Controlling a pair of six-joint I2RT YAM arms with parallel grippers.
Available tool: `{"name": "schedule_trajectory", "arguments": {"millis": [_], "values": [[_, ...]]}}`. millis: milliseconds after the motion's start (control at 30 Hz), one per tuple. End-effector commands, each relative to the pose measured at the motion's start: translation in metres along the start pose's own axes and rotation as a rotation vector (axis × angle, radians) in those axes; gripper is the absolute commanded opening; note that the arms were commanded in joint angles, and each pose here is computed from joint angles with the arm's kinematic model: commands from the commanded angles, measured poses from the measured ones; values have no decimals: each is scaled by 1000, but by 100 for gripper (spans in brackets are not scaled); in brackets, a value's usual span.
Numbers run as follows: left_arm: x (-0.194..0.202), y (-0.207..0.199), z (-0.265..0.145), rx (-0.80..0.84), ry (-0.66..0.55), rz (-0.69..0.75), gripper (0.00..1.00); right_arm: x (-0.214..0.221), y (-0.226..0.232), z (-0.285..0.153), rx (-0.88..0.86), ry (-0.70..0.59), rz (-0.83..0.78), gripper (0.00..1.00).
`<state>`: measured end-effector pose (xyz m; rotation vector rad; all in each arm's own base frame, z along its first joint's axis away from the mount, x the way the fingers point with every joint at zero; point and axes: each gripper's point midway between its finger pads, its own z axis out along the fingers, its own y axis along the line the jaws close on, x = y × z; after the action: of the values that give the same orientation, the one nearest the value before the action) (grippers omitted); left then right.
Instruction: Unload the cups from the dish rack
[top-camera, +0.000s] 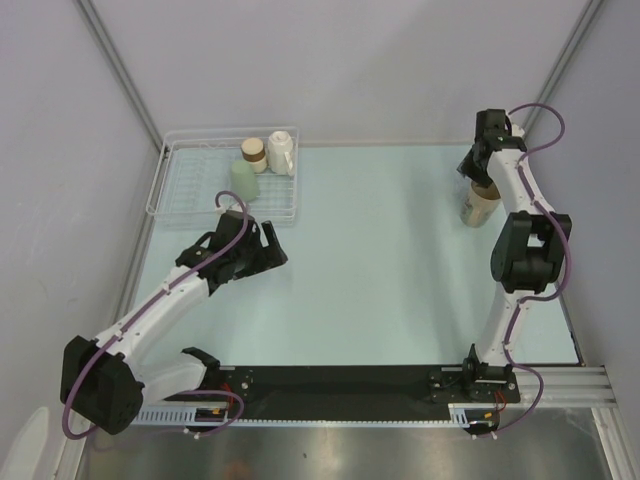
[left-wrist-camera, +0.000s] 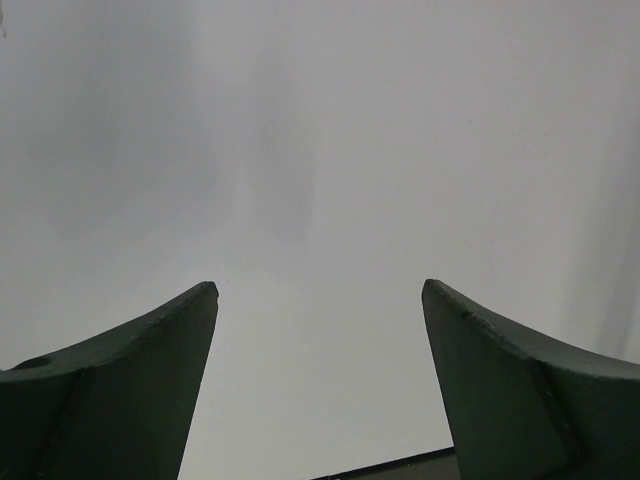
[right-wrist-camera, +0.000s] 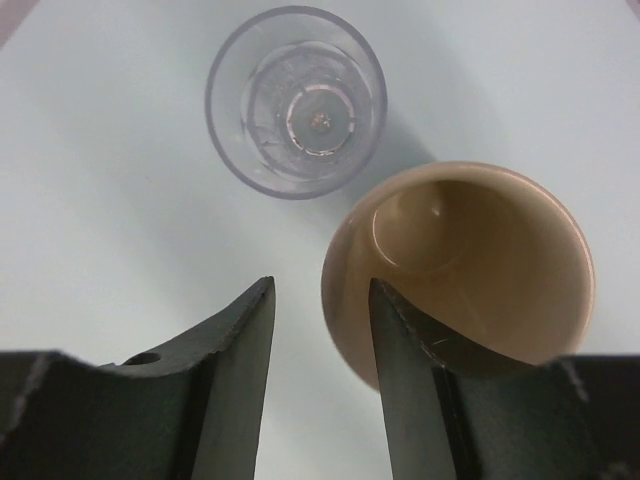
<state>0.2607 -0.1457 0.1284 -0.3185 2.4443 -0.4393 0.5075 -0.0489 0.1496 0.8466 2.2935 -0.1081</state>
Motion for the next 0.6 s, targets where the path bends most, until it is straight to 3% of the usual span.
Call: {"name": "schedule_trajectory", "arguments": {"millis": [0, 233, 267, 300, 367, 400, 567], "values": [[-19, -20, -15, 79, -62, 28, 89, -51, 14, -68, -77, -158, 45, 50], [-38, -27, -33, 101, -132, 84, 94, -65, 43, -160, -234, -266, 41, 56], [-42, -26, -36, 93, -146, 96, 100, -60, 50, -171, -262, -275, 29, 58], [-60, -24, -43, 52, -211, 103, 100, -53, 68, -205, -341, -309, 5, 60], [-79, -15, -53, -25, -268, 135, 100, -28, 75, -218, -359, -319, -54, 59], [-99, -21, -65, -35, -324, 159, 100, -13, 92, -251, -443, -346, -83, 60], [-151, -23, -74, -167, -438, 169, 100, 68, 102, -281, -519, -283, -212, 74]]}}
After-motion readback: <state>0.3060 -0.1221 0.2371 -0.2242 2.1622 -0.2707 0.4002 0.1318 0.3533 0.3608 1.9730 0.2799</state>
